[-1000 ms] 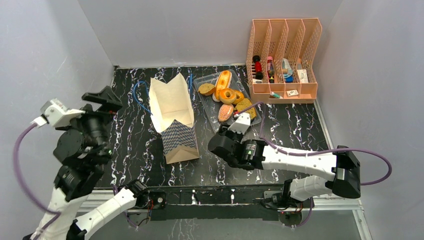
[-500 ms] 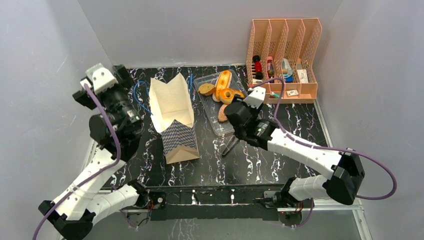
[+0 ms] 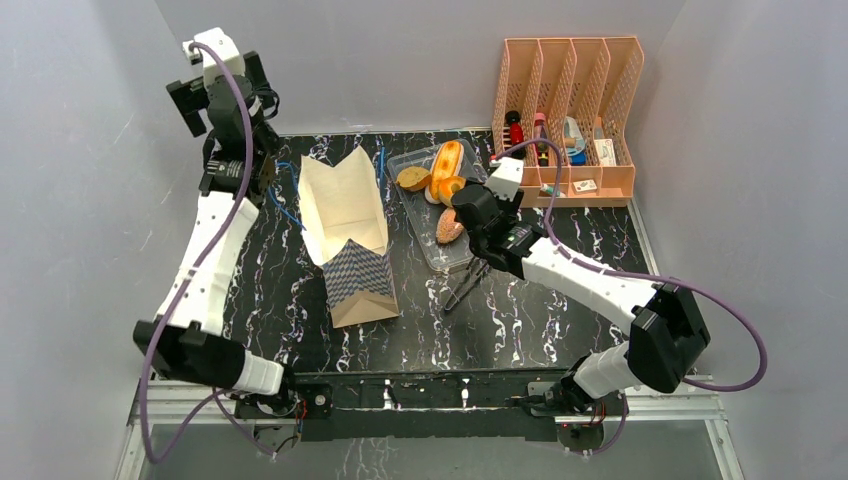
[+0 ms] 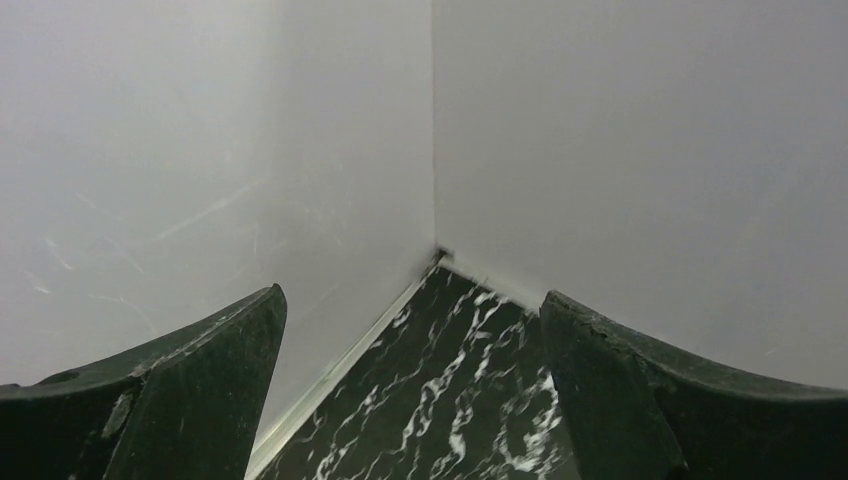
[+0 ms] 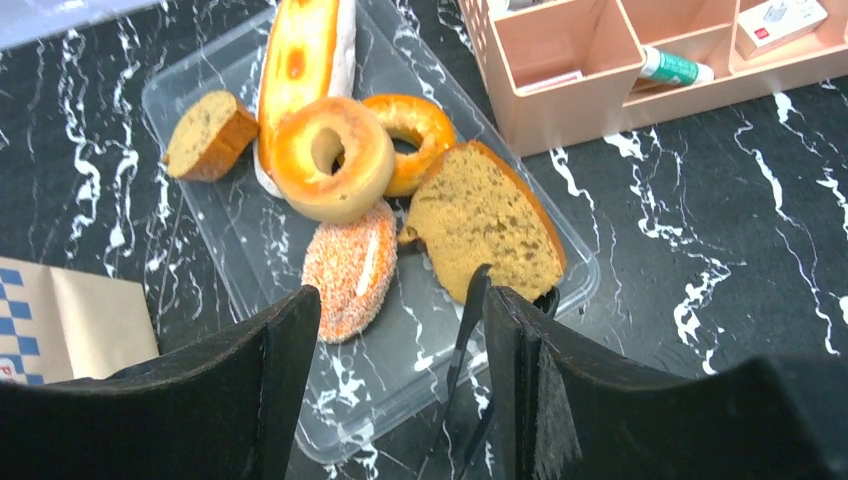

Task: Take the fake bread out of the paper bag
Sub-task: Reset both arms

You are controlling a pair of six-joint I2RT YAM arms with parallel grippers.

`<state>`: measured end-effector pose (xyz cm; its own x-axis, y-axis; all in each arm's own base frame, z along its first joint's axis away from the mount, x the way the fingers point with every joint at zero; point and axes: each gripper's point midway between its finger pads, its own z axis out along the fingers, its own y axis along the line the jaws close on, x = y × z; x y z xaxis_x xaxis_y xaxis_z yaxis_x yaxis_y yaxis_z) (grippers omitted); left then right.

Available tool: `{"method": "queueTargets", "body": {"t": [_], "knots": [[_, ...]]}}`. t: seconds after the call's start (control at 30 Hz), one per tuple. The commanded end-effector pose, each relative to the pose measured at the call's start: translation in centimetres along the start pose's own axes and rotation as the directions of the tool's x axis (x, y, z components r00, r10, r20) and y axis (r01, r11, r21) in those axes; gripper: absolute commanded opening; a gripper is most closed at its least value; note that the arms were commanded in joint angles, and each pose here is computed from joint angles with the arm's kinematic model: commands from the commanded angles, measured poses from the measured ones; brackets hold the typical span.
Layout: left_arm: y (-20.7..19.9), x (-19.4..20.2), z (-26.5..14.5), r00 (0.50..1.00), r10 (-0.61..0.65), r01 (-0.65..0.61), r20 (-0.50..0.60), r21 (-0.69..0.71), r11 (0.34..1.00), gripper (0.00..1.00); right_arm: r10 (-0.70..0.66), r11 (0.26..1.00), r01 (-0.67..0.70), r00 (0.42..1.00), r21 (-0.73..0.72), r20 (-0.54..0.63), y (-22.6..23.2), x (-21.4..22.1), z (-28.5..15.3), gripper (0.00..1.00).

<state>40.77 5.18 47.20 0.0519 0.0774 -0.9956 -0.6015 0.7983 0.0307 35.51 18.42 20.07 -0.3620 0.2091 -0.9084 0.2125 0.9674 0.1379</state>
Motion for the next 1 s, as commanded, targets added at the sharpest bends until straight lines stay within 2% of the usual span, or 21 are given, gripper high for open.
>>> {"method": "queueTargets", "body": {"t": [0.0, 0.17, 0.27, 0.33, 0.4, 0.5, 0.57, 0.67, 0.87, 0.97], "knots": [[2.4, 8.3, 3.5, 0.981, -0.047, 0.044, -0.187, -0.020, 0.999, 0.98, 0.027, 1.000, -0.027, 0.995, -0.006, 0.092, 0.2, -1.9, 0.5, 0.60], [7.4, 16.5, 5.2, 0.945, -0.104, 0.080, -0.311, -0.087, 0.993, 0.98, 0.029, 1.000, -0.029, 0.994, 0.002, 0.103, -0.7, -2.2, 1.2, 0.60], [8.2, 19.6, 5.0, 0.939, -0.073, 0.060, -0.336, -0.049, 0.997, 0.98, 0.037, 0.999, -0.035, 0.993, -0.020, 0.115, -0.9, -2.1, 1.1, 0.62], [8.7, 20.3, 4.1, 0.943, -0.080, 0.080, -0.323, -0.015, 0.997, 0.98, 0.045, 0.999, -0.042, 0.993, -0.032, 0.111, -1.4, -1.4, 0.9, 0.66], [9.4, 23.2, 2.5, 0.933, -0.105, 0.115, -0.343, 0.009, 0.993, 0.98, 0.061, 0.998, -0.057, 0.992, -0.038, 0.110, -1.8, -0.7, 0.8, 0.68], [9.3, 24.7, -0.2, 0.942, -0.149, 0.181, -0.301, 0.082, 0.980, 0.98, 0.083, 0.997, -0.082, 0.991, -0.013, 0.109, -2.9, 0.0, 0.6, 0.69], [8.1, 24.9, -2.0, 0.957, -0.161, 0.210, -0.243, 0.194, 0.958, 0.98, 0.101, 0.995, -0.102, 0.989, 0.006, 0.109, -3.6, 0.4, 0.5, 0.70], [6.2, 26.8, -4.8, 0.968, -0.130, 0.201, -0.215, 0.352, 0.914, 0.98, 0.123, 0.992, -0.127, 0.986, 0.028, 0.114, -4.6, 0.6, 0.1, 0.70], [5.5, 29.6, -7.4, 0.960, -0.094, 0.199, -0.264, 0.407, 0.892, 0.97, 0.137, 0.986, -0.148, 0.981, 0.073, 0.140, -6.9, 0.7, -0.9, 0.70], [5.7, 30.3, -7.9, 0.959, -0.082, 0.190, -0.271, 0.400, 0.897, 0.97, 0.122, 0.988, -0.134, 0.982, 0.077, 0.145, -7.3, 0.6, -1.1, 0.62]]}}
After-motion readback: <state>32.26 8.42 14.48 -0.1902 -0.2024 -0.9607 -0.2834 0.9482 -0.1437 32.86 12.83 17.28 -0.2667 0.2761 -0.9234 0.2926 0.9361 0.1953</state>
